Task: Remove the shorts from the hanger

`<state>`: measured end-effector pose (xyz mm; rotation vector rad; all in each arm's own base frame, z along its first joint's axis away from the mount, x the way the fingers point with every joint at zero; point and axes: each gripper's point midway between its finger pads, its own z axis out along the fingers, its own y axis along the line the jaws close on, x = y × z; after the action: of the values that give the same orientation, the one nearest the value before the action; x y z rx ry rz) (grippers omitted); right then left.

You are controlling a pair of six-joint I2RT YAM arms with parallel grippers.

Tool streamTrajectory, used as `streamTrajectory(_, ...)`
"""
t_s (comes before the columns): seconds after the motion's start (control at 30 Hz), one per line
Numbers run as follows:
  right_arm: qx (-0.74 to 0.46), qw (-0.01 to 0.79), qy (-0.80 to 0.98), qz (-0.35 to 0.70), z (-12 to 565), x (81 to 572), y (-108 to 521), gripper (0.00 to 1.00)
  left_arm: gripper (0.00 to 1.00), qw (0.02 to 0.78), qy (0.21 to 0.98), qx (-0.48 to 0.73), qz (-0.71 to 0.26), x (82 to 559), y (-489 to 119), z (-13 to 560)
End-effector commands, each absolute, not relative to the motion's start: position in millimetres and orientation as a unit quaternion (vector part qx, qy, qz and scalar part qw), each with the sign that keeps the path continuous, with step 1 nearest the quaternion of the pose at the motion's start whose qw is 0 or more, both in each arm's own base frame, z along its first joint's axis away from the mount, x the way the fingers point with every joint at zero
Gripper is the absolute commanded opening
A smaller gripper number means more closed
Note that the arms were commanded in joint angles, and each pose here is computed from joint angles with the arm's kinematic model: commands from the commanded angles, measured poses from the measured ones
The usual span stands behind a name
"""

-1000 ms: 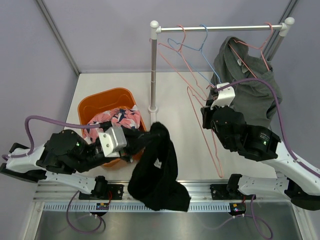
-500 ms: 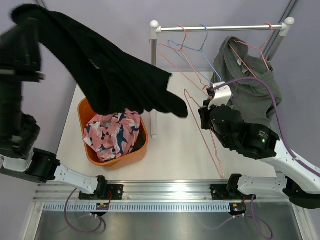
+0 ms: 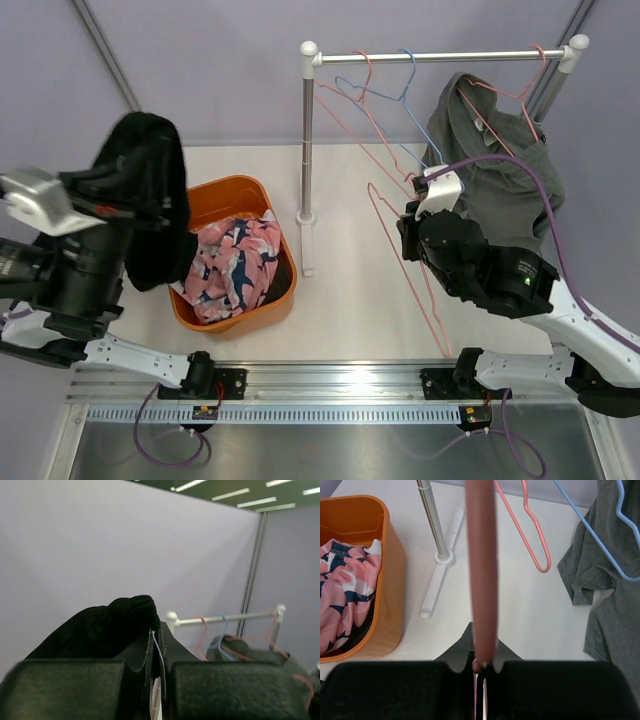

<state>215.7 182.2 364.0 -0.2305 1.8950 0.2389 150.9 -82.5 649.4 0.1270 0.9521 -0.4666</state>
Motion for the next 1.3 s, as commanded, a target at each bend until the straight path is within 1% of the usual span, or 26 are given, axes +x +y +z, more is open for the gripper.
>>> streamTrajectory(0.0,-0.073,0.584,0.799,0.123,381,215,178,0.00,0.00,0.833,0.488,0.091,-0.244,147,-119,614)
streamTrajectory(0.07,-0.073,0.582,0.800,0.125,380,214,177,0.00,0.00,0.826,0.496,0.100,-0.249,146,-126,610)
streamTrajectory(0.1,-0.072,0.579,0.802,0.128,379,213,177,0.00,0.00,0.823,0.503,0.120,-0.236,146,-134,606)
streamTrajectory(0.17,-0.070,0.578,0.802,0.131,379,212,177,0.00,0.00,0.822,0.504,0.121,-0.235,146,-133,612)
streamTrajectory(0.3,-0.069,0.575,0.804,0.136,378,210,177,0.00,0.00,0.832,0.495,0.103,-0.230,150,-111,641)
streamTrajectory(0.47,-0.073,0.570,0.806,0.142,378,210,181,0.00,0.00,0.850,0.483,0.059,-0.201,157,-77,657)
streamTrajectory(0.57,-0.077,0.567,0.808,0.143,376,210,185,0.00,0.00,0.854,0.488,0.056,-0.174,161,-70,642)
streamTrajectory(0.73,-0.091,0.557,0.812,0.150,375,211,198,0.00,0.01,0.843,0.519,0.083,-0.110,166,-78,620)
streamTrajectory(0.8,-0.093,0.556,0.812,0.153,377,211,201,0.00,0.02,0.841,0.526,0.108,-0.060,170,-90,615)
streamTrajectory(0.83,-0.095,0.552,0.814,0.153,376,211,203,0.00,0.04,0.842,0.532,0.084,-0.034,178,-87,614)
streamTrajectory(0.9,-0.095,0.550,0.815,0.154,376,211,205,0.00,0.04,0.822,0.555,0.127,0.029,201,-110,599)
streamTrajectory(0.93,-0.097,0.548,0.817,0.154,374,211,205,0.00,0.03,0.824,0.546,0.152,0.016,211,-124,599)
streamTrajectory(0.97,-0.096,0.547,0.817,0.156,374,210,205,0.00,0.00,0.798,0.590,0.116,0.030,240,-108,576)
streamTrajectory(1.0,-0.097,0.546,0.817,0.158,374,210,206,0.00,0.00,0.794,0.598,0.105,0.016,253,-104,572)
streamTrajectory(1.03,-0.097,0.543,0.819,0.160,373,208,205,0.00,0.00,0.788,0.601,0.134,-0.026,268,-122,564)
streamTrajectory(1.07,-0.098,0.541,0.820,0.160,372,208,205,0.00,0.00,0.770,0.634,0.067,-0.027,293,-90,547)
streamTrajectory(1.1,-0.099,0.541,0.820,0.158,370,207,205,0.00,0.00,0.760,0.647,0.046,-0.041,306,-82,541)
streamTrajectory(1.13,-0.101,0.537,0.822,0.158,368,206,204,0.00,0.00,0.747,0.659,0.053,-0.073,317,-85,533)
streamTrajectory(1.17,-0.102,0.536,0.824,0.154,367,206,202,0.00,0.00,0.714,0.695,-0.012,-0.081,344,-61,507)
streamTrajectory(1.2,-0.105,0.537,0.824,0.150,367,206,202,0.00,0.00,0.699,0.707,-0.034,-0.097,354,-53,499)
streamTrajectory(1.23,-0.105,0.538,0.824,0.144,367,207,199,0.00,0.00,0.664,0.733,-0.083,-0.120,370,-38,474)
streamTrajectory(1.27,-0.105,0.540,0.823,0.141,368,207,197,0.00,0.00,0.648,0.743,-0.101,-0.137,375,-33,464)
